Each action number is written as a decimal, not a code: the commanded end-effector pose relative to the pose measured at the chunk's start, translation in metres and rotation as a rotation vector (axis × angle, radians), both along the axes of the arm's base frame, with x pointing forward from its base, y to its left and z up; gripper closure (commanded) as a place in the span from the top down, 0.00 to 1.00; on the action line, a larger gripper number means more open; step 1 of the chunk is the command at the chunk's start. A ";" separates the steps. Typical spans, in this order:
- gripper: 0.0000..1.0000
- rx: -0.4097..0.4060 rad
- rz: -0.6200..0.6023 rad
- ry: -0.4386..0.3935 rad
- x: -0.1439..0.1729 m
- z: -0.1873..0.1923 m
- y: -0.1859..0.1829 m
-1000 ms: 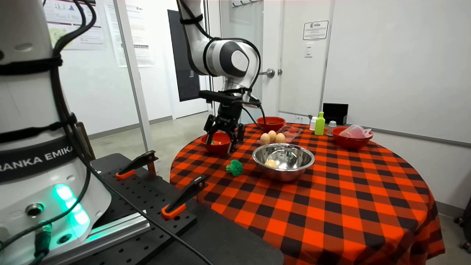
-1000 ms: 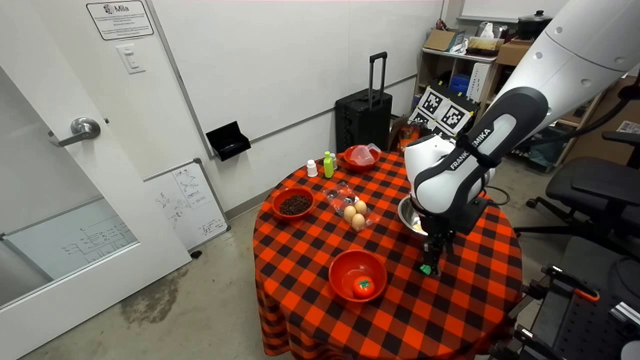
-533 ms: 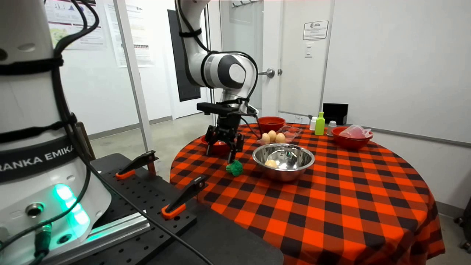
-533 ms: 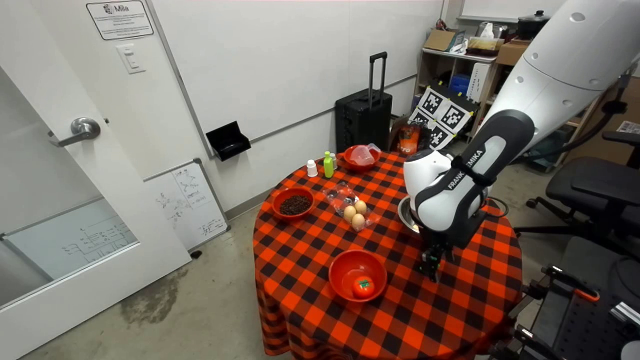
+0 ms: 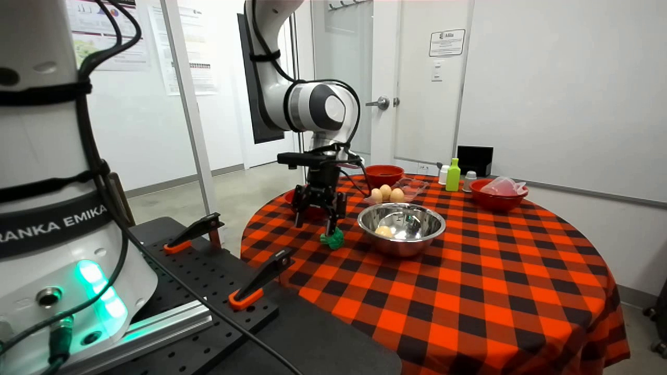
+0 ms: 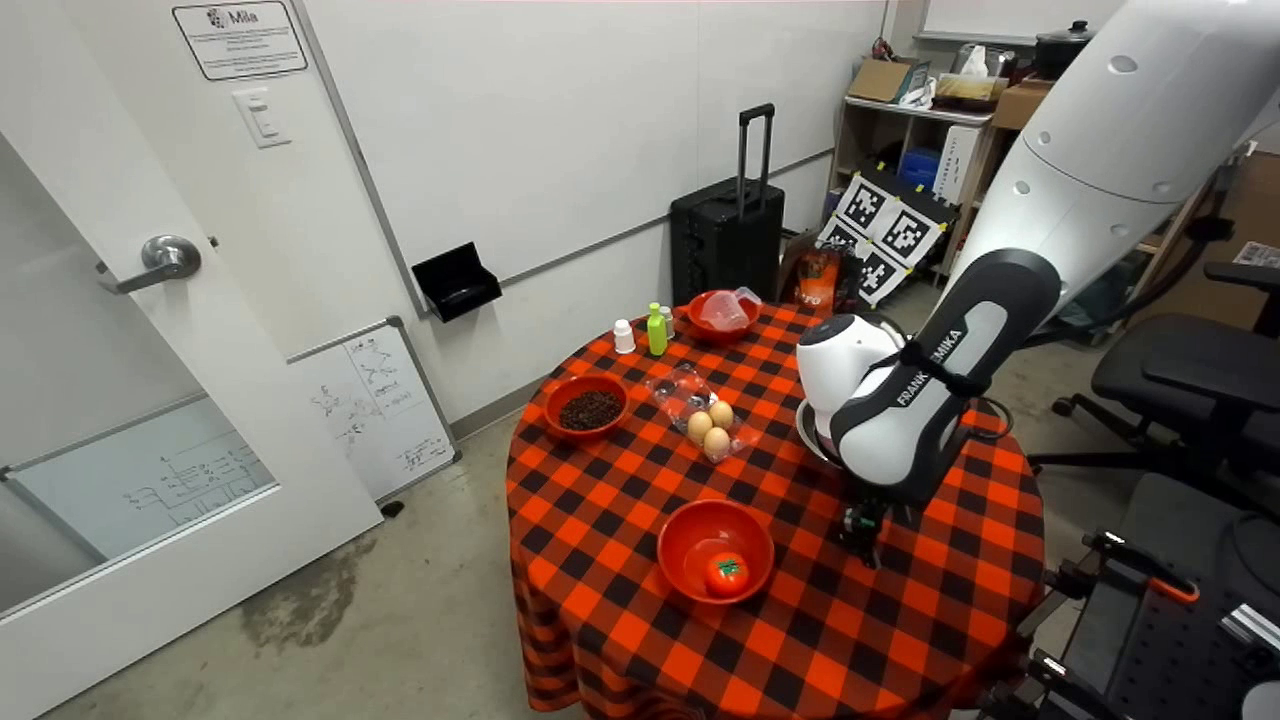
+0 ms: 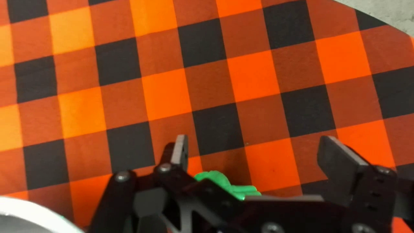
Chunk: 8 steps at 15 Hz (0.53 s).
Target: Place the broccoli inside the silver basin
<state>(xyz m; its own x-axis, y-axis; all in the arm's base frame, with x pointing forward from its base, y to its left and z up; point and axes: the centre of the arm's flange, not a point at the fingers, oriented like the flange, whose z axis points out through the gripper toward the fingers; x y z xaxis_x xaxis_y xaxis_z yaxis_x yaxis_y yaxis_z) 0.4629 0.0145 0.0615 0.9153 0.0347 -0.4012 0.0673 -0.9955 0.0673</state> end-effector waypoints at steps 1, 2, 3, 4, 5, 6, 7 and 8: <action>1.00 -0.039 -0.002 -0.022 0.009 -0.007 0.000; 1.00 -0.040 -0.005 -0.026 0.011 -0.007 -0.001; 1.00 -0.041 -0.005 -0.029 0.015 -0.007 -0.001; 1.00 -0.042 -0.004 -0.032 0.017 -0.008 -0.001; 1.00 -0.041 -0.003 -0.036 0.021 -0.009 -0.002; 1.00 -0.040 -0.004 -0.036 0.023 -0.010 -0.002; 1.00 -0.039 -0.003 -0.036 0.026 -0.012 -0.003; 1.00 -0.039 -0.004 -0.036 0.028 -0.013 -0.003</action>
